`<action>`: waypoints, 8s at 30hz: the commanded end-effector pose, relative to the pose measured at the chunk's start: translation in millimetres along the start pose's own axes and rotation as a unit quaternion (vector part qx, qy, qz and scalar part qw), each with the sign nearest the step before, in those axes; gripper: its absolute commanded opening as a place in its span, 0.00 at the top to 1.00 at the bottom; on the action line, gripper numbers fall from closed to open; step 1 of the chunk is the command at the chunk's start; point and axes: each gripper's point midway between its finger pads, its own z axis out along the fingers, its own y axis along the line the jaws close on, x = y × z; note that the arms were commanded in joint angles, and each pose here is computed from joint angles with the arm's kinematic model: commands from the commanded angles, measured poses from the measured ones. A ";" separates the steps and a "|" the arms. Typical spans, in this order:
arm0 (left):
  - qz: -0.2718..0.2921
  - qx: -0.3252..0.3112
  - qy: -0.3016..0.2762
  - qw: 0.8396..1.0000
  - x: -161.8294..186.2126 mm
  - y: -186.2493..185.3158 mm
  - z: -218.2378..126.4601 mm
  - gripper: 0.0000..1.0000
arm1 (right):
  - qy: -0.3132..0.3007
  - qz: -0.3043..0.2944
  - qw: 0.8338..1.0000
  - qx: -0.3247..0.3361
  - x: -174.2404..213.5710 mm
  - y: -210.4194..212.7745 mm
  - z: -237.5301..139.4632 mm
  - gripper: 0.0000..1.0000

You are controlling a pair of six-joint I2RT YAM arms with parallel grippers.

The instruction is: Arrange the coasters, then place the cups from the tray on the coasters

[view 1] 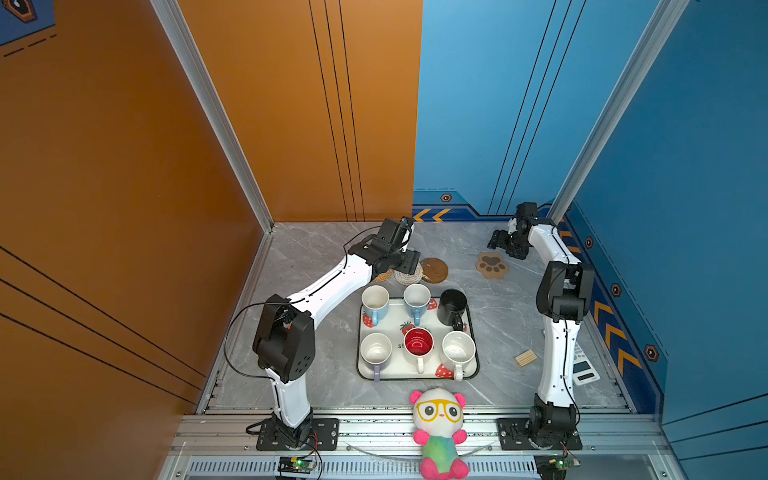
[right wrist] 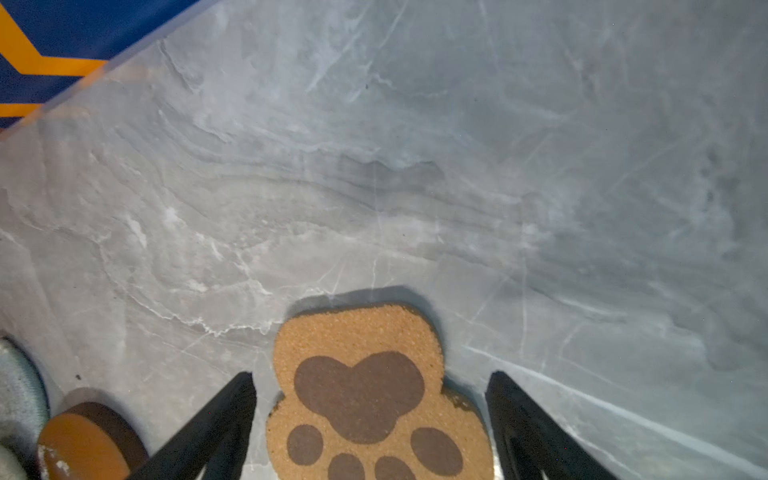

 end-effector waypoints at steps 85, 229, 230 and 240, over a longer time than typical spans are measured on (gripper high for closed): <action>-0.100 -0.067 -0.076 0.990 29.6 57.1 -89.7 0.22 | 0.082 -0.320 0.942 0.062 166.8 211.8 43.5 0.05; -0.232 0.031 0.002 0.972 -50.0 80.6 56.4 1.00 | 0.080 -0.114 0.984 -0.111 80.8 170.0 -15.2 0.89; -0.228 0.037 0.003 0.973 -50.8 74.0 57.6 1.00 | 0.079 -0.117 0.984 -0.110 80.5 168.7 -16.3 0.87; -0.202 0.081 0.029 0.976 -41.8 26.3 87.7 1.00 | 0.079 -0.114 0.986 -0.097 75.0 152.1 -10.2 0.43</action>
